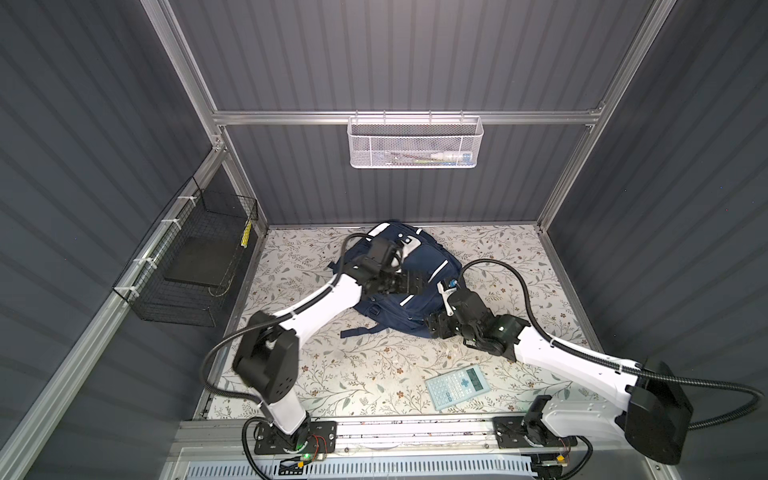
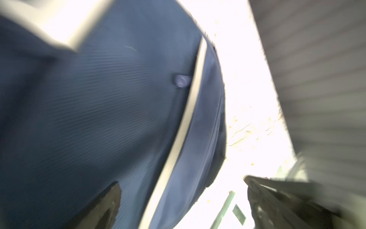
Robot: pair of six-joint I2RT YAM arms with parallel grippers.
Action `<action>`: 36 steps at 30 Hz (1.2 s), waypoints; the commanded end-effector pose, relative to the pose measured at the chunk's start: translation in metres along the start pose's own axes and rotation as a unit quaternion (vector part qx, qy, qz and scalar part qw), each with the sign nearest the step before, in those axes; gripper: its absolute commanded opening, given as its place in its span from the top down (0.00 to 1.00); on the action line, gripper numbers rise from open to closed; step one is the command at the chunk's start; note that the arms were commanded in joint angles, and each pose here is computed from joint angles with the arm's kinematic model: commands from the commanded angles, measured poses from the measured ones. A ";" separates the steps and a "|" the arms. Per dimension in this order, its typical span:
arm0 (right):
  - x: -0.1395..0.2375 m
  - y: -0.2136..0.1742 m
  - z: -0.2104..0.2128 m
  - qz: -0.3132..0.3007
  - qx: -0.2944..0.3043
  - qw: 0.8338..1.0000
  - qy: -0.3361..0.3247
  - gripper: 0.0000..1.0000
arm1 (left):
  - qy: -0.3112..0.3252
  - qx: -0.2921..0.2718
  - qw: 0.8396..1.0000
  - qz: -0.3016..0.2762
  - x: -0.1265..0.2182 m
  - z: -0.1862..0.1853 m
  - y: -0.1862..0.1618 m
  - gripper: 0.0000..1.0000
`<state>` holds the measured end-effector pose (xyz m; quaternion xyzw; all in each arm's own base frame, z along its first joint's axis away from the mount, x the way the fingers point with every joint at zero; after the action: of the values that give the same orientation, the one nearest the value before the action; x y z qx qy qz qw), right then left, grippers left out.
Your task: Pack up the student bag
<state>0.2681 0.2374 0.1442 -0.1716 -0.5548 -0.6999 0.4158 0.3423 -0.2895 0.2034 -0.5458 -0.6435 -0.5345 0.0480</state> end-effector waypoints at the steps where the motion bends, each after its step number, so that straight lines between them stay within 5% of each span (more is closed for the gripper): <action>1: -0.012 0.002 0.031 0.029 -0.017 0.999 0.031 0.16 | 0.011 0.075 0.995 -0.057 0.043 0.037 0.004 0.00; 7: -0.034 -0.019 0.104 0.026 0.010 0.999 0.042 0.23 | 0.009 0.214 0.972 -0.101 0.051 0.105 -0.037 0.04; 12: -0.059 -0.029 0.142 0.053 -0.017 0.994 0.095 0.28 | 0.005 0.221 0.971 -0.087 0.017 0.126 -0.037 0.13; 16: -0.079 -0.023 0.152 0.037 -0.022 0.994 0.102 0.32 | 0.028 0.175 0.979 -0.102 0.008 0.134 -0.021 0.25; 24: -0.125 0.025 0.128 -0.017 -0.056 0.996 0.067 0.51 | 0.017 0.180 0.981 -0.072 -0.009 0.129 -0.028 1.00; 28: -0.133 0.041 0.125 -0.033 -0.052 0.997 0.056 0.53 | -0.008 0.179 0.982 -0.060 -0.008 0.096 -0.033 1.00; 33: -0.141 0.046 0.122 -0.041 -0.056 0.997 0.047 0.43 | -0.052 0.201 0.976 -0.057 -0.010 0.063 -0.043 1.00; 36: -0.149 0.038 0.108 -0.021 -0.054 0.998 0.010 0.50 | -0.055 0.204 0.976 -0.059 -0.004 0.060 -0.046 1.00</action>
<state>0.3376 0.4011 0.0979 -0.1686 -0.5023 -0.7282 0.4347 0.3711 -0.2136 0.1278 -0.4563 -0.7836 -0.4015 0.1287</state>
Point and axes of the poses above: each gripper's point midway between its finger pads, its own x axis back along the fingers, its own z axis along the line the jaws close on, y = z × x, the point moved 1 cm from there along x, back along the fingers, and after that the axes turned 12 degrees about -x, right-handed, at the moved point
